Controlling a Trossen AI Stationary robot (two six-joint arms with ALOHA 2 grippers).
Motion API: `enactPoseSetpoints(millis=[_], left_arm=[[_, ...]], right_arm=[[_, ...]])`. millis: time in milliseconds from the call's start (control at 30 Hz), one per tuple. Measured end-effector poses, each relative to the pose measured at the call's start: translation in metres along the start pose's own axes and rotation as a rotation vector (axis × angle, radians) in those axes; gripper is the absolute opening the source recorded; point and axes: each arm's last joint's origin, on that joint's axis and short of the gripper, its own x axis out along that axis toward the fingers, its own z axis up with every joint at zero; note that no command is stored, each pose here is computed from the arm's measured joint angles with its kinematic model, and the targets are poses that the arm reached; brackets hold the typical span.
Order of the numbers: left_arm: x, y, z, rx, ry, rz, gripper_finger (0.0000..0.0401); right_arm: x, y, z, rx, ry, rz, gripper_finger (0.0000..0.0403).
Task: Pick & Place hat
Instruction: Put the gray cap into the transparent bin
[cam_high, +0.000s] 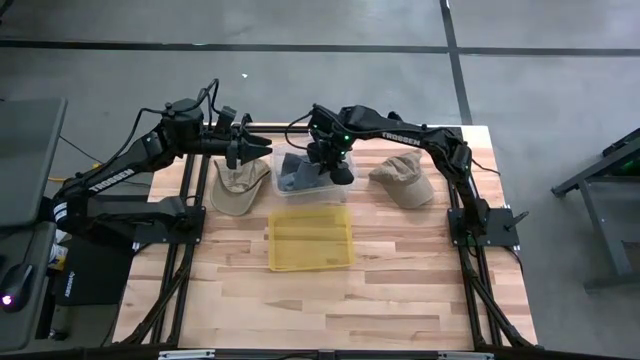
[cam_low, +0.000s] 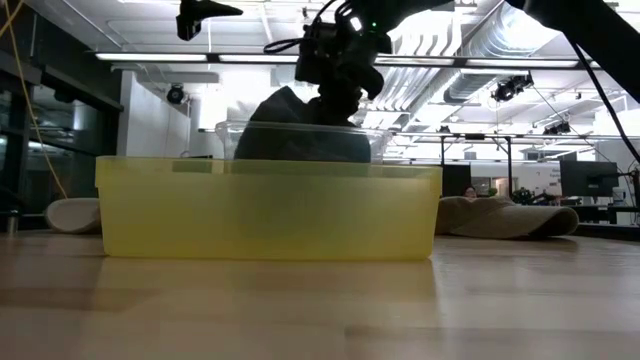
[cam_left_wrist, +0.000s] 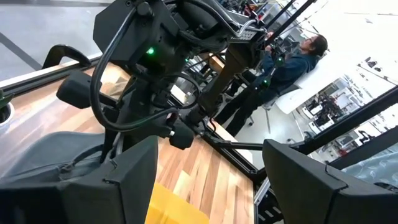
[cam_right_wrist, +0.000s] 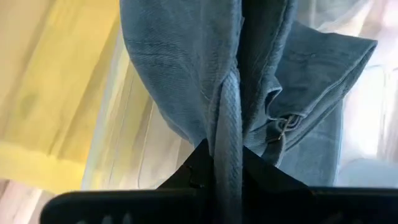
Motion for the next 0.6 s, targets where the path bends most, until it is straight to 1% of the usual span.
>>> enactPoseSetpoints(millis=[67, 133, 233, 333, 433, 600], left_arm=[[0.000, 0.000, 0.000, 0.000, 0.000, 0.000, 0.0266], [0.000, 0.000, 0.000, 0.000, -0.007, 0.009, 0.0266], [0.000, 0.000, 0.000, -0.004, -0.009, 0.012, 0.0266], [0.000, 0.000, 0.000, -0.009, -0.009, 0.012, 0.0266], [0.000, 0.000, 0.000, -0.013, -0.009, 0.013, 0.0266], [0.000, 0.000, 0.000, -0.015, -0.009, 0.013, 0.0266]], right_arm=[[0.000, -0.001, 0.002, 0.002, -0.010, -0.023, 0.0025], [0.001, -0.001, 0.006, 0.000, -0.008, -0.078, 0.0027], [0.002, 0.000, 0.009, -0.014, 0.014, -0.135, 0.0051], [0.003, 0.002, 0.010, -0.019, 0.020, -0.141, 0.0071], [0.004, 0.004, 0.012, -0.017, 0.021, -0.140, 0.0082], [0.004, 0.004, 0.012, 0.028, 0.020, -0.142, 0.0096]])
